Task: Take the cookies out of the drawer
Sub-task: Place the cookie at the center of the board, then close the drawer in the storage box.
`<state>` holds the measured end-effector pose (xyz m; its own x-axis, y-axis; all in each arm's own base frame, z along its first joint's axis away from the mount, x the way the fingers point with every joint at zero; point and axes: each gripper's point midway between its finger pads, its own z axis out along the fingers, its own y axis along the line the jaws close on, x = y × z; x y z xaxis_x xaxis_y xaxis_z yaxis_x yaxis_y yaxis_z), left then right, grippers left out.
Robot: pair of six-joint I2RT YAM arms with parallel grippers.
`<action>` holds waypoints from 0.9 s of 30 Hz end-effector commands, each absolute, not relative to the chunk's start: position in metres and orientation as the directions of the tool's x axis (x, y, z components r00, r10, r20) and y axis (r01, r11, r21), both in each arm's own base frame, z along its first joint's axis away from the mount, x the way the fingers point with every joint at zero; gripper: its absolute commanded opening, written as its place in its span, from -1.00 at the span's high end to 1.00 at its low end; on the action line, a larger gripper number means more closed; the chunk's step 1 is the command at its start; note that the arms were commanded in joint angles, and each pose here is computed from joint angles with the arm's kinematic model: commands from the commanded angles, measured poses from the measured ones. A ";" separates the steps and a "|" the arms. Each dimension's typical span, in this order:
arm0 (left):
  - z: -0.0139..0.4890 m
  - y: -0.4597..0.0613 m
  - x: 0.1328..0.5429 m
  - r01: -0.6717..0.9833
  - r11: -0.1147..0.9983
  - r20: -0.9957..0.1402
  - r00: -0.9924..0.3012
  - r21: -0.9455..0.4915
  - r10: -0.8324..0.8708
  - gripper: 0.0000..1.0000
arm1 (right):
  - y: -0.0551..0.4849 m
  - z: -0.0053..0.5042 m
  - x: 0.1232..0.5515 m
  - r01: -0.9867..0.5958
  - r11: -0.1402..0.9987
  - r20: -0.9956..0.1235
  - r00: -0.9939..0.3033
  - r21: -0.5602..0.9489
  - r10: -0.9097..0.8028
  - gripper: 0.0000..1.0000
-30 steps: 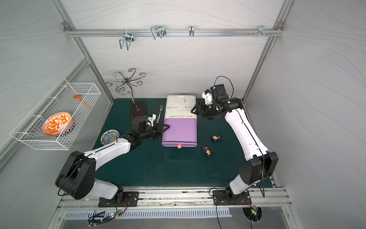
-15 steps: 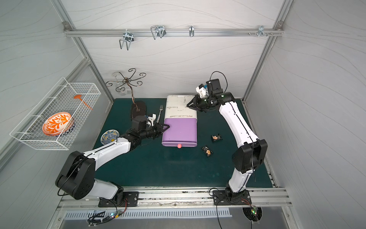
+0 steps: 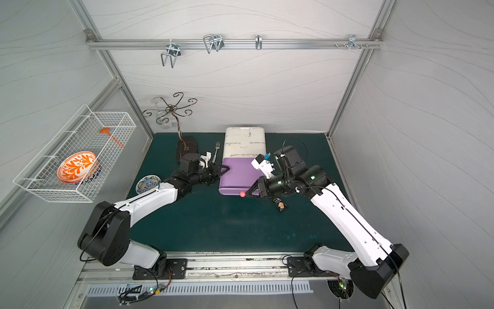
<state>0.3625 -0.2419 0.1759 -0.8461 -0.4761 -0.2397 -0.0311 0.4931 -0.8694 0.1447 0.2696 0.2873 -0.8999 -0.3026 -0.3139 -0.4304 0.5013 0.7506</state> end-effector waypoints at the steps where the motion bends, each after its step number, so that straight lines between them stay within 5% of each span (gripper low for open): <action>1: 0.219 -0.248 0.383 0.064 0.439 -0.307 -0.804 -0.896 -0.510 0.18 | 0.266 0.238 0.154 -0.368 0.640 -0.243 -0.929 0.675 -0.279 0.77; 12: 0.220 -0.250 0.384 0.067 0.434 -0.304 -0.808 -0.898 -0.505 0.17 | 0.254 0.183 0.204 -0.296 0.802 -0.371 -0.923 0.519 -0.100 0.75; 21: 0.221 -0.252 0.379 0.070 0.422 -0.293 -0.821 -0.904 -0.490 0.13 | 0.271 0.180 0.243 -0.306 0.807 -0.475 -0.879 0.505 -0.035 0.74; 27: 0.229 -0.256 0.368 0.081 0.394 -0.273 -0.845 -0.916 -0.460 -0.46 | 0.279 0.187 0.253 -0.309 0.799 -0.496 -0.868 0.515 -0.017 0.73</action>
